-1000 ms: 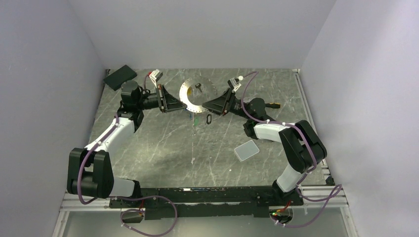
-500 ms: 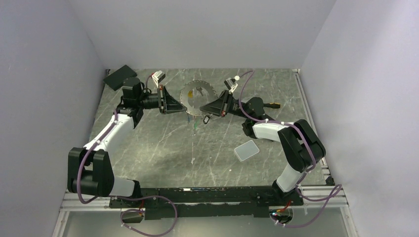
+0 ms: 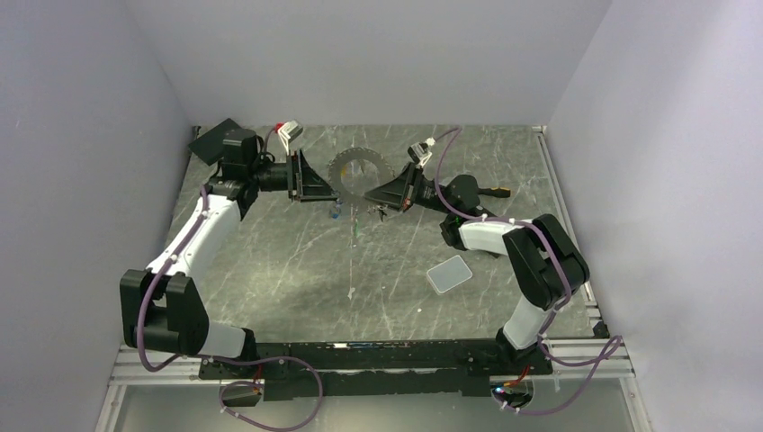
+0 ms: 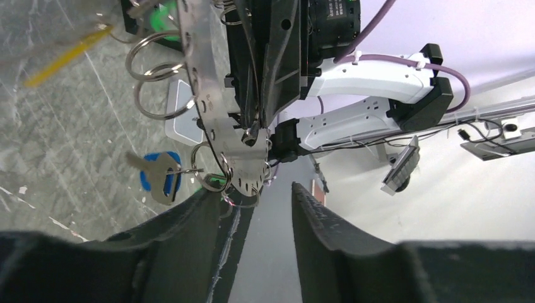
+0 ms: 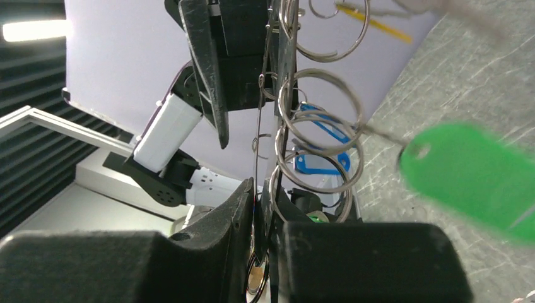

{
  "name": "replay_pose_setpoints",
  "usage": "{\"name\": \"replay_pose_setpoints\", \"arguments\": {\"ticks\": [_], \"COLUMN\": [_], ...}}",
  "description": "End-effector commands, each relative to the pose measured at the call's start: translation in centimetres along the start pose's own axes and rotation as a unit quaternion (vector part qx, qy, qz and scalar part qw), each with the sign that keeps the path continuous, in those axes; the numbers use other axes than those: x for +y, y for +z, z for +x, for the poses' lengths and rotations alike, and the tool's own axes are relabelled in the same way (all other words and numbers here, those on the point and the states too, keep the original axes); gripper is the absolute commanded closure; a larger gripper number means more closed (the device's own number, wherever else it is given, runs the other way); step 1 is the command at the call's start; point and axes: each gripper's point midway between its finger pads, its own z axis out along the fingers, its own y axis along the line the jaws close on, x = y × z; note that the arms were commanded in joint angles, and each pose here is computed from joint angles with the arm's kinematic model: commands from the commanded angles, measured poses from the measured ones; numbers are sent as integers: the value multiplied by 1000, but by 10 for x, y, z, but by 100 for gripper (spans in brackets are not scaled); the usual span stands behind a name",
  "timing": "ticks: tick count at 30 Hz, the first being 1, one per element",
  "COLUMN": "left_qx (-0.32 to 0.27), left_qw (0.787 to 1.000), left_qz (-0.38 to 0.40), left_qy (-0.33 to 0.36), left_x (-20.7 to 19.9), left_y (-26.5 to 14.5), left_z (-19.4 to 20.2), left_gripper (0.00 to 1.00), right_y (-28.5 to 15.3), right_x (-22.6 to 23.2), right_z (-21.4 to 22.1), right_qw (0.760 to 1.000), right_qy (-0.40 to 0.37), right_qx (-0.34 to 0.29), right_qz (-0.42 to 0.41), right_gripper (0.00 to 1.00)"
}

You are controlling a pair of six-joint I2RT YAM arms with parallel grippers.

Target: Remove the keys from the keyring

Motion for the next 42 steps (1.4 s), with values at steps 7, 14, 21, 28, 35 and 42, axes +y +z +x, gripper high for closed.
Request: {"name": "replay_pose_setpoints", "arguments": {"ticks": [7,14,21,28,35,42], "left_qx": [18,16,43,24,-9,-47], "left_qw": [987,972,962,966,960,959], "left_qz": [7,-14,-7,-24,-71,-114], "left_qy": [160,233,270,257,272,254], "left_x": [-28,-41,-45,-23,-14,-2], "left_y": [-17,-25,-7,8,21,34], "left_z": [-1,10,41,36,16,-6], "left_gripper": [40,41,39,37,46,53], "right_y": [1,1,5,5,3,3], "right_x": [44,35,41,47,40,23], "right_z": [-29,-37,-45,-48,-49,-51], "right_qw": [997,996,996,994,993,992], "right_qy": [-3,15,-10,-23,-35,-29], "right_qx": [-49,-78,-88,-99,-109,-113], "right_qz": [-64,-36,-31,-28,5,39], "right_gripper": [100,100,100,100,100,100]}}
